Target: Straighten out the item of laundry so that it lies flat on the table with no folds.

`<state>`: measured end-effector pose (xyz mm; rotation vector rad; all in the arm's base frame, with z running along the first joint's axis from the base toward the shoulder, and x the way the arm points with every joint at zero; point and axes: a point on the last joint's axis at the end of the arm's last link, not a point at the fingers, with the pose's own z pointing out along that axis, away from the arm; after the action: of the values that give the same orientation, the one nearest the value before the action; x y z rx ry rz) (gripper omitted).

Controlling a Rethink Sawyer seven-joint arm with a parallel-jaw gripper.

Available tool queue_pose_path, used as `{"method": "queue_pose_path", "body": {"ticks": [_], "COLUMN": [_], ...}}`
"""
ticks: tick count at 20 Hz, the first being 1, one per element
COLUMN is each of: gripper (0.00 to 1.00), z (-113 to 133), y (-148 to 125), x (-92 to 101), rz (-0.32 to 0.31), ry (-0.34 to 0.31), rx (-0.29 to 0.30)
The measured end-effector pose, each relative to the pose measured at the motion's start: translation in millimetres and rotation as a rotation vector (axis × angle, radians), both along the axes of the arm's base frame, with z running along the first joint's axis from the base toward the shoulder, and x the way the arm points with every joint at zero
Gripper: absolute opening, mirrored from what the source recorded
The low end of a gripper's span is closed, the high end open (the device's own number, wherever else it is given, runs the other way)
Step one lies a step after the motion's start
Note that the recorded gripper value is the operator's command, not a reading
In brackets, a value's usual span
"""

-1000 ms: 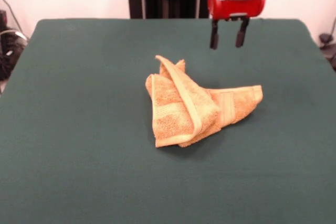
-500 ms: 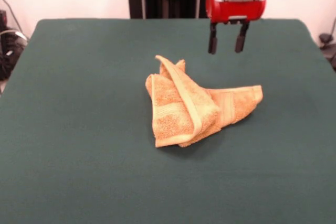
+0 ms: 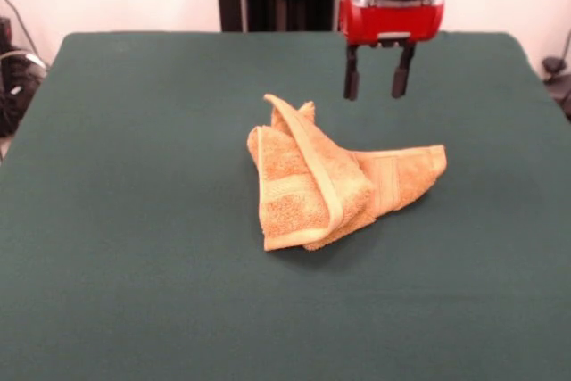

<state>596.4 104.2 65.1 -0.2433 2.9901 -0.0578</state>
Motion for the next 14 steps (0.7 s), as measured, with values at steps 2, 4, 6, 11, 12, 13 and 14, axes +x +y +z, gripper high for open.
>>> {"method": "queue_pose_path", "body": {"ticks": [2, 4, 6, 11, 12, 13, 14], "gripper": [1.00, 1.00, 1.00, 1.00, 1.00, 1.00, 1.00], "z": [1, 1, 1, 1, 1, 1, 1], "y": [-4, -8, -9, -10, -10, -10, -10], "x": [4.4, 7.5, 10.5, 17.3, 17.7, 18.4, 18.7], "rz": [0.002, 0.014, 0.027, 0.069, 0.074, 0.083, 0.089], "ry": [-0.004, -0.005, -0.003, 0.009, 0.012, 0.017, 0.021], "rx": [0.001, -0.003, 0.000, 0.008, 0.009, 0.012, 0.015]}}
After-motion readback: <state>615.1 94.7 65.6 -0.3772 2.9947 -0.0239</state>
